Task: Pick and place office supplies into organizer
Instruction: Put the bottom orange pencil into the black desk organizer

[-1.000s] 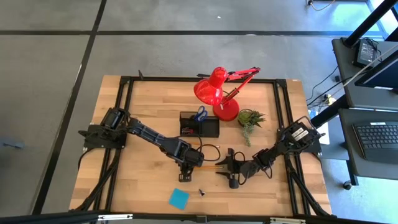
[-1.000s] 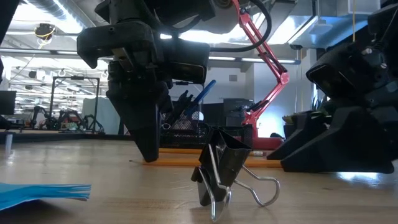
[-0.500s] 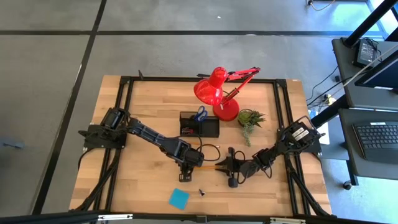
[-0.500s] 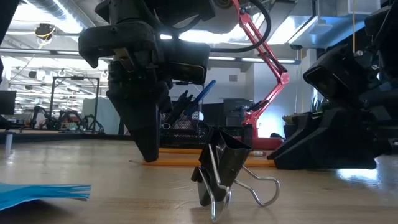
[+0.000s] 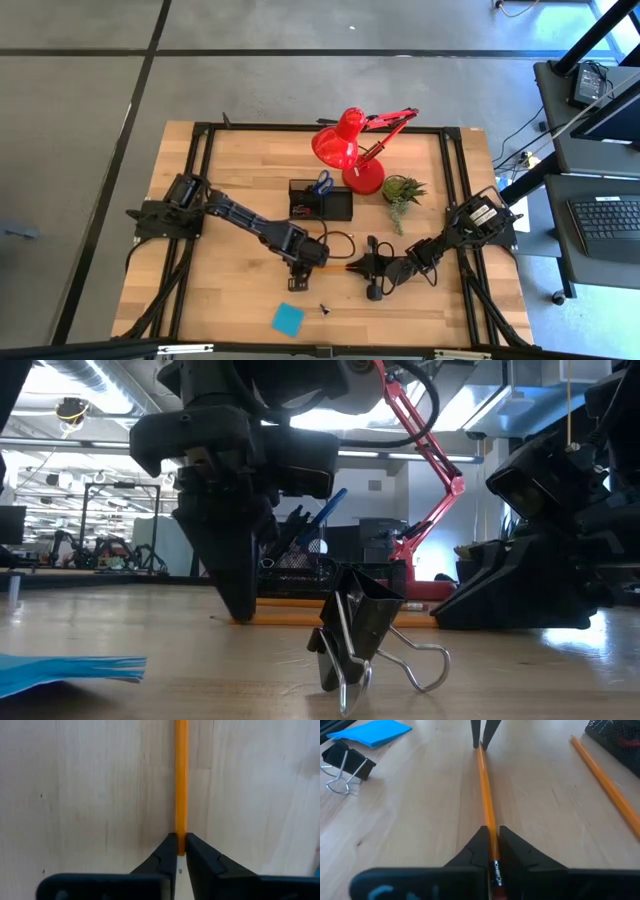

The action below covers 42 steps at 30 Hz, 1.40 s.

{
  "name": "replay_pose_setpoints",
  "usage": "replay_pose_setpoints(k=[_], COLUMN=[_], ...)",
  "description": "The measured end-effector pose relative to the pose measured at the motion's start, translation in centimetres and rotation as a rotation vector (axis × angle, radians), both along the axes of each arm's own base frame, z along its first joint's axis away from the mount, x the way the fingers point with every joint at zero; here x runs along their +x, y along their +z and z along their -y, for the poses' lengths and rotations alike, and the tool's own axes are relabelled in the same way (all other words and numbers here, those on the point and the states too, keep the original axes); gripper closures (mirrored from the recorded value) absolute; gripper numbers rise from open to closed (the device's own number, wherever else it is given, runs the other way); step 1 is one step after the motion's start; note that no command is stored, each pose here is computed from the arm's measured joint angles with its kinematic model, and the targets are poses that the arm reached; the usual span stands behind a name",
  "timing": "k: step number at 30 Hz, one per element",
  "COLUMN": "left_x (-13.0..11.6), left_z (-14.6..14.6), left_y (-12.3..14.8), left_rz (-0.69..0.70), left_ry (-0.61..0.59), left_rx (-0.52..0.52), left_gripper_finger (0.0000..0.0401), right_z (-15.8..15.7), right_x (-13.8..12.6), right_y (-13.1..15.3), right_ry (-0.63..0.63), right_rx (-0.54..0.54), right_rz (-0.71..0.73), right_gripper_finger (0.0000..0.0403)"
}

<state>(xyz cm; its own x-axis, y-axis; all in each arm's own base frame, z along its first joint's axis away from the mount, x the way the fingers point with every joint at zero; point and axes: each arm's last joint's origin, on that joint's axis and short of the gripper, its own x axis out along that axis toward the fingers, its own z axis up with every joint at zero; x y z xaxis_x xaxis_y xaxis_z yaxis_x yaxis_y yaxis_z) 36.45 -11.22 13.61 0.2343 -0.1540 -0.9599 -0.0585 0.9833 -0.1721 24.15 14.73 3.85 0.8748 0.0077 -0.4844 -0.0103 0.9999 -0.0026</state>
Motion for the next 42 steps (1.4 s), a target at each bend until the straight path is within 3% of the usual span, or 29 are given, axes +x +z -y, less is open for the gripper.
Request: replay_pose_setpoints(k=[4,7,15,29,37,42], left_x=[-0.4,-0.7,-2.2,-4.0,-4.5,-4.5], left_z=[0.4,0.8,2.3,3.2,3.0,3.0], left_y=[1.4,4.0,7.3,5.0,4.6,4.6], left_rz=[0.003,0.096,0.236,0.182,0.166,0.164], left_ry=[-0.042,-0.077,-0.119,-0.134,-0.120,-0.103], left_rx=[0.022,0.015,0.142,0.180,0.181,0.177], left_gripper_finger=[0.0342,0.0325,0.0309,0.0309,0.0315,0.0315], right_z=[0.0,0.0,0.0,0.3,0.4,0.3], right_x=[0.0,0.0,0.1,0.0,1.3,2.2], right_y=[0.0,0.1,0.3,3.0,5.0,5.6], right_ry=[-0.002,-0.003,-0.016,-0.020,-0.066,-0.052], right_rx=[0.004,0.010,0.042,0.069,-0.034,-0.018], right_rz=[0.001,0.006,0.028,-0.036,-0.188,-0.273], right_gripper_finger=[0.0371,0.0375,0.0372,0.0377,0.0376,0.0376])
